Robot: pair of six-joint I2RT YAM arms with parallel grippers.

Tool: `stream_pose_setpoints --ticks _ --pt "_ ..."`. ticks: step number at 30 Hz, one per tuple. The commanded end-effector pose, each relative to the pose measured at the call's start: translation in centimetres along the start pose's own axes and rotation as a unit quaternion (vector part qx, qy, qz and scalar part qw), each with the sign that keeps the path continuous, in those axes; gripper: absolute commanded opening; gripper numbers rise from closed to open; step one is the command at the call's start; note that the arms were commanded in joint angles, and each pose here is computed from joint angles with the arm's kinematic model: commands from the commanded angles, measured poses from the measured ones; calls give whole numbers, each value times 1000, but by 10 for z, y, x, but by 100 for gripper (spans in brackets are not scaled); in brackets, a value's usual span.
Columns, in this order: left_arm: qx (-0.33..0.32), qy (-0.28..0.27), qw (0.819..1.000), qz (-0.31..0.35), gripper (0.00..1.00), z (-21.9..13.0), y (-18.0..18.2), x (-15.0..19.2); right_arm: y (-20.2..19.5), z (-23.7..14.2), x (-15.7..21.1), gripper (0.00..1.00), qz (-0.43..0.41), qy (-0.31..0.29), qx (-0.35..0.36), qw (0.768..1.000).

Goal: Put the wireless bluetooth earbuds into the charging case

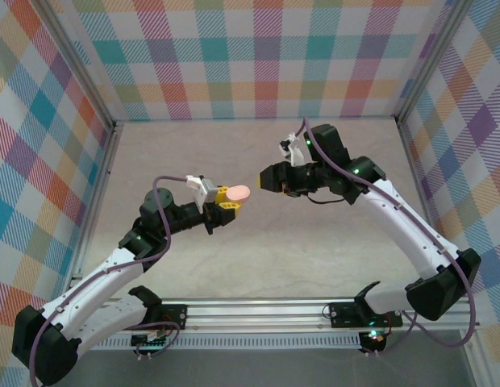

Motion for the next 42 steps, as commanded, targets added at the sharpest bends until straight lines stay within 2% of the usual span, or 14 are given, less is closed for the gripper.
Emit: stream_pose_setpoints --ticks 1,8,19,25,32,39,42 --pt "12 -42 999 7 20 2 0 -25 24 3 -2 49 20 22 -109 994" --pt "19 -63 998 -6 20 9 3 -32 23 16 -6 53 65 56 -166 982" --pt "27 -81 996 -11 20 11 2 -43 4 22 -5 55 96 61 -149 982" --pt "29 -84 996 -15 20 16 3 -43 6 29 -6 54 119 92 -196 969" --pt "39 -80 996 -18 20 27 6 -44 5 31 -5 48 129 102 -212 963" --pt "39 -72 996 -24 21 28 6 -42 2 32 -8 31 139 95 -225 960" --pt "43 -68 996 -27 24 29 5 -40 2 32 -10 29 139 93 -229 959"
Point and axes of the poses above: each hand's point on the last joint's axis, 136 mm out from that joint toward the fingers, its own z axis out along the fingers, its own y axis along the line the jaws close on, x = y × z, the point moved 7 cm from there along -z, back along the fingers, and after that the axes turned 6 degrees about z, right-handed, at the moved point
